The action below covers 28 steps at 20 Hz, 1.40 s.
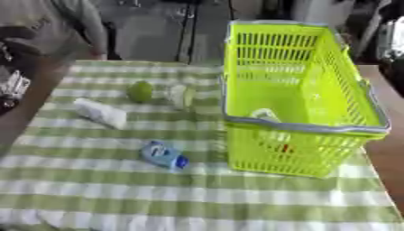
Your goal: Pick up objects on the table and place them in the box.
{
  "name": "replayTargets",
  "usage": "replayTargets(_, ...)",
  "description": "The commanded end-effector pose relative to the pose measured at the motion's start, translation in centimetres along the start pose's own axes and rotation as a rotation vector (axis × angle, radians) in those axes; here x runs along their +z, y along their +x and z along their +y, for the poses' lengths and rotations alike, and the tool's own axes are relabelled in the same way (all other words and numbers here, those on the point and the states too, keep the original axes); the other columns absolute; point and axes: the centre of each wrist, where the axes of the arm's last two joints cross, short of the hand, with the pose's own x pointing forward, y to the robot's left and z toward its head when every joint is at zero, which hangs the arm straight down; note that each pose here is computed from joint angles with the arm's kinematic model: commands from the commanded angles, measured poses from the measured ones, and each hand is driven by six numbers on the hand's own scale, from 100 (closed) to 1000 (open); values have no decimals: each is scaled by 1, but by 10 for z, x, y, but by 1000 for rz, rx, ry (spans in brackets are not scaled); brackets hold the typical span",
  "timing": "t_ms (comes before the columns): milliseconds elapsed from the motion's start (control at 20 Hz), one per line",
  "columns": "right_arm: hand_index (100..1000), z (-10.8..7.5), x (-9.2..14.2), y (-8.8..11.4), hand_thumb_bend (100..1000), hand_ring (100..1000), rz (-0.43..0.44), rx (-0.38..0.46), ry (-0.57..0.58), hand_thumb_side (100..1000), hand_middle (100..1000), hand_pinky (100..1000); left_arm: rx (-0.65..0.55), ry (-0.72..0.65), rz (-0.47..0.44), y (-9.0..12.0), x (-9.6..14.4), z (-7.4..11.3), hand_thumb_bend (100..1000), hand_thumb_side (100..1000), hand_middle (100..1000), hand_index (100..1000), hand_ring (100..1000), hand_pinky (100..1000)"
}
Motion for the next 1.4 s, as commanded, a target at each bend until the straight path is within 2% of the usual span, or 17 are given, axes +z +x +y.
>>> replayTargets(50,822,-7,-5,5,100,583,-35,22,-6,531,640,590,-23,-3,-30,6,-4,6,431,546,737,834,669,622)
replayTargets(750,823,-7,-5,5,100,583,-35,23,-5,531,639,590,-30,-18,-43,7,-6,7,435,535,738,837,666,622)
replayTargets(900,823,-7,-5,5,100,582,-33,23,-5,531,638,590,-43,-44,-51,9,-8,8,459,512,738,839,667,624)
replayTargets(950,823,-7,-5,5,100,582,-33,23,-3,531,638,590,-59,-68,-61,10,-10,9,513,464,739,846,671,630)
replayTargets(1100,823,-7,-5,5,100,582,-34,22,3,531,638,590,-133,-178,-101,16,-21,12,546,452,741,856,675,635)
replayTargets(1150,823,-7,-5,6,100,581,-35,21,5,532,638,590,-177,-242,-126,20,-27,14,636,438,753,878,686,649)
replayTargets(1200,823,-6,-5,6,100,581,-35,17,9,532,638,590,-259,-355,-164,27,-38,17,636,438,753,878,686,649)
replayTargets(1350,824,-4,-5,6,100,582,-38,9,20,531,639,590,-467,-607,-225,35,-68,19,751,501,774,888,718,682)
replayTargets(1400,824,-4,-6,6,100,582,-40,7,23,531,639,591,-533,-676,-239,35,-78,19,754,505,774,888,718,683)
